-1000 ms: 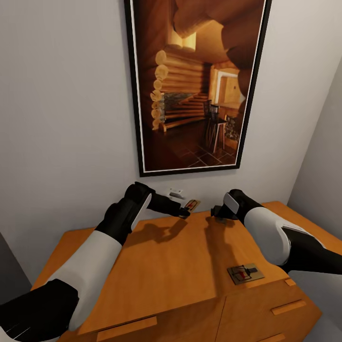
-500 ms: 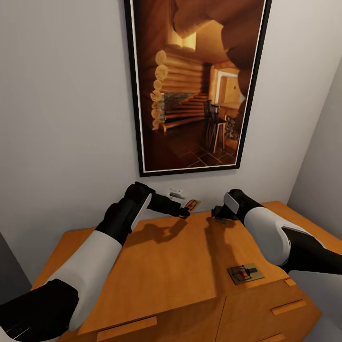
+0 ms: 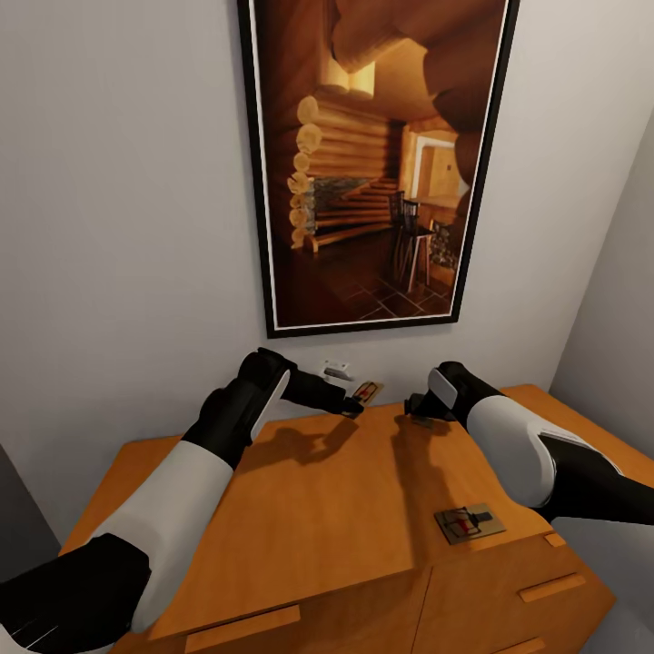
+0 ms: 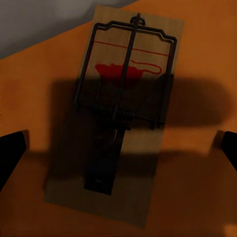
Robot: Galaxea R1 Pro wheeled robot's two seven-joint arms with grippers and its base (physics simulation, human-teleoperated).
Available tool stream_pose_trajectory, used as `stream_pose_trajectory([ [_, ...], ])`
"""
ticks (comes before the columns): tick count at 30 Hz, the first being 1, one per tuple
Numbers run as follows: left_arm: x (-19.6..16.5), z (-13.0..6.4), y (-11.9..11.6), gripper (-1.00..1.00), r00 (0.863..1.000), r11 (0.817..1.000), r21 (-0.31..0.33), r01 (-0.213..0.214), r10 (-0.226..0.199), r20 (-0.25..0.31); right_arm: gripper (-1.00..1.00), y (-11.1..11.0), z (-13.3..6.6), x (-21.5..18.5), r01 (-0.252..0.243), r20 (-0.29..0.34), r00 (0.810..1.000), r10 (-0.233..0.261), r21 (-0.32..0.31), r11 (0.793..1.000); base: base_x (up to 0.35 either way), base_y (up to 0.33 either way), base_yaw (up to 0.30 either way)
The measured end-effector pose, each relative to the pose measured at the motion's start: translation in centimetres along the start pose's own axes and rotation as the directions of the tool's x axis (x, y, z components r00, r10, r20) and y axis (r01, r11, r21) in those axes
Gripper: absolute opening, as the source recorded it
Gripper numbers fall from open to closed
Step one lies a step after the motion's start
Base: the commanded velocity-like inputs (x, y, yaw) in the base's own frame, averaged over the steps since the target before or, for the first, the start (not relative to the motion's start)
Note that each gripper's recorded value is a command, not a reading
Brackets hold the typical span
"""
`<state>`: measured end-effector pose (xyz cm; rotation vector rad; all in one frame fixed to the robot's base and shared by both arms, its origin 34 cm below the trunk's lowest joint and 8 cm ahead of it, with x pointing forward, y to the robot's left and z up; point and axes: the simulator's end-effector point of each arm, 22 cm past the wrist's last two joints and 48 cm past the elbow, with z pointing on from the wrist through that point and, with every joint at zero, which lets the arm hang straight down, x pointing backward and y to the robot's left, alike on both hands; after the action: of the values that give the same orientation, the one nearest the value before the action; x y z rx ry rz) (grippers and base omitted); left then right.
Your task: Take the four mousetraps from the cabinet in the bathroom and place them on the bathroom floor. Make sure all four end up on the same floor surface, and ensure that at least two of them are either under or directly next to the same bathroom sink.
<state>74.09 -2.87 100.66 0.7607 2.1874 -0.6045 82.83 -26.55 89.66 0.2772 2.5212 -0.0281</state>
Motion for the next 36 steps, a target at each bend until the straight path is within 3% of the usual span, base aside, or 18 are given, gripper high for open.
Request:
stream_pose_trajectory([
  [8,0.0,0.0,0.0,-1.00,1.000,1.000,0.001,-0.001,0.001,0.000,1.00,0.0,0.0,0.0,0.000,0.000,1.000,0.000,0.000,1.000,0.000,0.000,0.000],
  [9,0.0,0.0,0.0,-1.00,1.000,1.000,0.001,-0.001,0.001,0.000,-1.00,0.0,0.0,0.0,-0.001,0.000,1.000,0.001,0.000,1.000,0.000,0.000,0.000],
  [14,0.0,0.0,0.0,-1.00,1.000,1.000,0.001,-0.001,0.001,-0.001,-1.00,-0.5,0.1,0.2,0.030,-0.005,1.000,-0.030,0.024,0.999,0.000,0.000,0.000],
  [16,0.0,0.0,-0.1,-1.00,1.000,1.000,0.001,-0.001,0.001,0.000,-1.00,0.0,0.0,0.0,-0.001,-0.003,1.000,0.001,-0.002,1.000,0.000,0.000,0.000],
  [23,0.0,0.0,-0.1,-1.00,1.000,1.000,0.001,-0.001,0.001,0.000,-1.00,-0.2,-0.1,0.0,-0.016,-0.017,1.000,0.016,-0.011,1.000,0.000,0.000,0.000],
  [36,0.0,0.0,-0.1,-1.00,1.000,1.000,0.001,-0.002,0.002,0.001,-1.00,-3.7,-0.4,0.4,-0.009,-0.070,0.997,0.012,0.041,0.999,0.000,0.000,0.000],
])
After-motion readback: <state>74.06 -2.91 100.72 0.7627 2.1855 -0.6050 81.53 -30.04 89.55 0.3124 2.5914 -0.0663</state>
